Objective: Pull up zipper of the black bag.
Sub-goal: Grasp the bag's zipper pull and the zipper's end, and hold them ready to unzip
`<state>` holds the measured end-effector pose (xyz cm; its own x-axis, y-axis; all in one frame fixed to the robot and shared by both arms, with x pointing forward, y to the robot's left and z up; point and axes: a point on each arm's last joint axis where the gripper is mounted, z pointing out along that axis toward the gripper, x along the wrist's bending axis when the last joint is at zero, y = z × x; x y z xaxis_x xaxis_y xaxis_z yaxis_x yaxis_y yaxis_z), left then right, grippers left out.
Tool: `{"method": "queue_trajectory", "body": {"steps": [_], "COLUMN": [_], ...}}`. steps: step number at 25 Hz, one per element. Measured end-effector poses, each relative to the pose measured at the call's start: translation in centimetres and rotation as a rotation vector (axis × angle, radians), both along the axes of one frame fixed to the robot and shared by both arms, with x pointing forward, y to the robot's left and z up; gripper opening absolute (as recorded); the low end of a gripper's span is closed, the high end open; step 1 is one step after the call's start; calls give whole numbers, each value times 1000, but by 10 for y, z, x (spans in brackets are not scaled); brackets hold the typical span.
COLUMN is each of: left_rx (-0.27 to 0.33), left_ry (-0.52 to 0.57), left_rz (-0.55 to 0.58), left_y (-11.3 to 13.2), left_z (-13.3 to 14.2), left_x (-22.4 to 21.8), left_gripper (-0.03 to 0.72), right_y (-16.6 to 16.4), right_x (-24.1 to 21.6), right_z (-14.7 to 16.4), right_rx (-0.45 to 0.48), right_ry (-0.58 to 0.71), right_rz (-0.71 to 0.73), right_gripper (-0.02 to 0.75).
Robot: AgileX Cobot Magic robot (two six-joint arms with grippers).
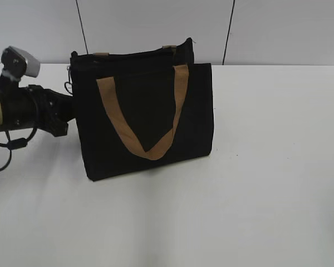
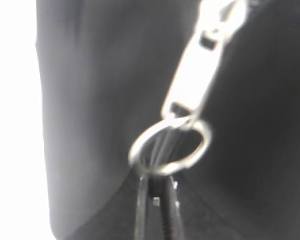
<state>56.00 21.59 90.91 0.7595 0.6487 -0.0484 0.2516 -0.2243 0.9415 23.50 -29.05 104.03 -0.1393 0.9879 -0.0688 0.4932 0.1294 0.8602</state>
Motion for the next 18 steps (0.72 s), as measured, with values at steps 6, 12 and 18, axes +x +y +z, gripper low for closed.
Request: {"method": "queue_trajectory", "body": {"steps": [6, 12, 18], "left_rx": [41, 62, 63], "left_ry": [-82, -127, -145], "left_rz": [16, 39, 1], "left_y": [3, 6, 4], "left_z": [58, 89, 112], "left_x": [-12, -22, -37], "left_gripper": [25, 25, 25], "right_y": [0, 0, 0], "right_x": [0, 0, 0], "right_z": [0, 0, 0], "right_rx": [0, 0, 0], "right_ry": [0, 0, 0], "right_rz": [0, 0, 0], "right_gripper": [414, 414, 414]}}
